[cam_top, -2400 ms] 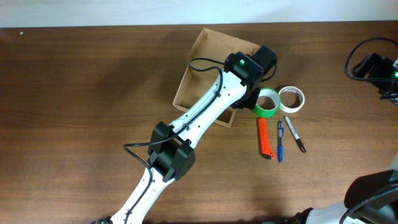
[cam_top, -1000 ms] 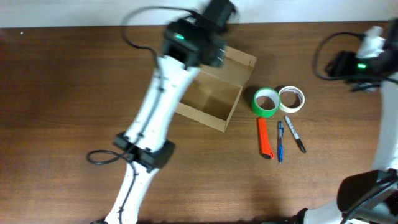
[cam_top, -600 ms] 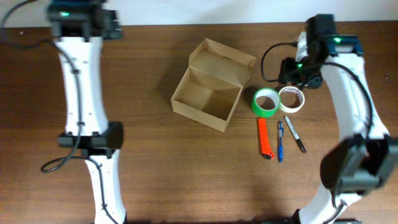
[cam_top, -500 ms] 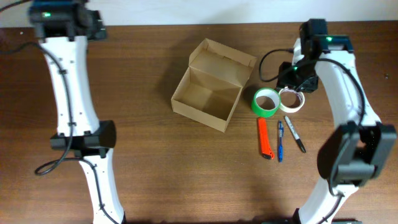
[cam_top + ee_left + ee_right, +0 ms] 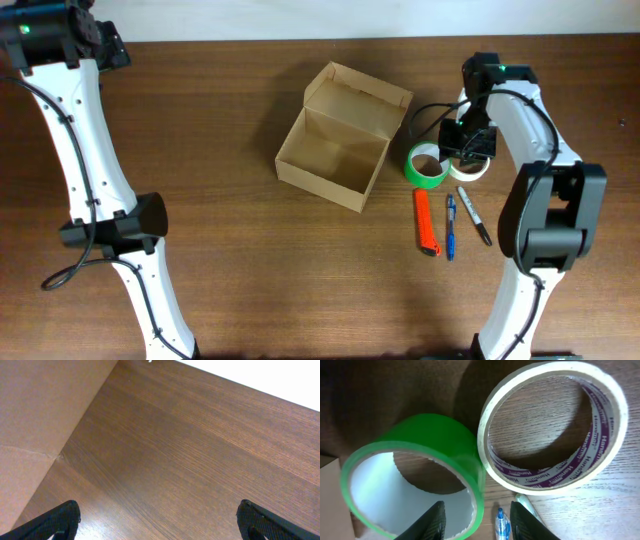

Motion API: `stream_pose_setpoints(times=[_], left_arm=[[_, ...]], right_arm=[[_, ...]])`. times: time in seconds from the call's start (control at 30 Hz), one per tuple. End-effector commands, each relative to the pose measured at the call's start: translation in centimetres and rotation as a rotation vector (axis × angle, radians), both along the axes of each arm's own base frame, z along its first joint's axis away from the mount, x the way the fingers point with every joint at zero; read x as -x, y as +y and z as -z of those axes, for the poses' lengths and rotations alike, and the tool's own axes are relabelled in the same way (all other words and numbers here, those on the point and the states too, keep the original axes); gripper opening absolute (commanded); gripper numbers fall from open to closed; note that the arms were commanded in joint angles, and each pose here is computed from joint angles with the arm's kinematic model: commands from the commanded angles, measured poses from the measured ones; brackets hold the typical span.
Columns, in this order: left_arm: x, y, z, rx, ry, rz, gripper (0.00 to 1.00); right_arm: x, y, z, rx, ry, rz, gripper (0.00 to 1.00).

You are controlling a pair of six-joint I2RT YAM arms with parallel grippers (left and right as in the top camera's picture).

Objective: Pack container
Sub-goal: 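Grasp the green tape roll with the right gripper, then lower the green tape into the box and open the right gripper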

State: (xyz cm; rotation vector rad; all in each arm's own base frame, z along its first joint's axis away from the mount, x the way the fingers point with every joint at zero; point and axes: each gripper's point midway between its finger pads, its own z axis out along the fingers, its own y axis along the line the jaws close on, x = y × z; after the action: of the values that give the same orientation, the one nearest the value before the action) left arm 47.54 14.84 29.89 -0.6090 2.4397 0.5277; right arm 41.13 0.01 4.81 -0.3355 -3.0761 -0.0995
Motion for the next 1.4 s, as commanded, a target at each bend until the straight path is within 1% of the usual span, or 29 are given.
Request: stream_pose_setpoints(times=[0.0,0.1,0.2,0.23,0.37,0.5,0.6,0.73,0.8,0.87,0.93,1.0,1.03,1.13,1.23,1.37], left_arm=[[0.7,0.1,-1.5,-0.012,-0.028,0.002,1.00],[0.7,0.1,-1.5,-0.012,-0.028,0.002,1.00],[0.7,0.1,-1.5,-0.013,-0.028,0.002,1.00],[0.7,0.1,-1.5,-0.012,-0.028,0.002,1.00],[0.7,0.1,-1.5,-0.012,-0.028,0.002,1.00],[0.7,0.1,-1.5,-0.012,-0.028,0.002,1.00],[0.7,0.1,-1.5,-0.012,-0.028,0.002,1.00],[0.7,0.1,-1.5,-0.013,-0.028,0.002,1.00],[0.7,0.1,-1.5,-0.012,-0.028,0.002,1.00],[0.7,0.1,-1.5,-0.012,-0.028,0.002,1.00],[0.7,0.1,-1.5,-0.012,-0.028,0.002,1.00],[0.7,0.1,-1.5,-0.012,-0.028,0.002,1.00],[0.7,0.1,-1.5,-0.012,-0.028,0.002,1.00],[0.7,0.1,-1.5,-0.012,-0.028,0.002,1.00],[0.7,0.1,-1.5,-0.012,-0.028,0.002,1.00],[0.7,0.1,-1.5,-0.012,-0.028,0.002,1.00]], right_arm=[[0.0,0.0,1.7,0.012,0.035,0.020,0.38],[0.1,0.1,2.3,0.013,0.045,0.024,0.28],[0.0,0.2,2.8,0.013,0.050,0.020,0.16],[0.0,0.4,2.9,0.014,0.048,0.016,0.04],[-0.6,0.6,2.6,0.014,0.026,0.009,0.04],[-2.2,0.6,-0.9,0.013,-0.052,0.004,0.04],[-3.7,0.6,-5.6,0.015,-0.142,-0.021,0.04],[-5.0,1.2,-14.0,-0.005,-0.299,-0.075,0.04],[-5.2,2.6,-18.6,-0.045,-0.397,-0.131,0.04],[-4.9,4.8,-22.2,-0.082,-0.478,-0.196,0.04],[-4.2,7.2,-23.9,-0.109,-0.517,-0.280,0.04],[-3.5,9.9,-24.2,-0.126,-0.518,-0.374,0.04],[-2.5,12.8,-23.7,-0.135,-0.499,-0.481,0.04],[-1.2,16.9,-22.4,-0.120,-0.471,-0.635,0.04],[-0.8,19.6,-20.4,-0.046,-0.447,-0.718,0.04],[0.3,22.5,-16.6,-0.032,-0.382,-0.842,0.04]])
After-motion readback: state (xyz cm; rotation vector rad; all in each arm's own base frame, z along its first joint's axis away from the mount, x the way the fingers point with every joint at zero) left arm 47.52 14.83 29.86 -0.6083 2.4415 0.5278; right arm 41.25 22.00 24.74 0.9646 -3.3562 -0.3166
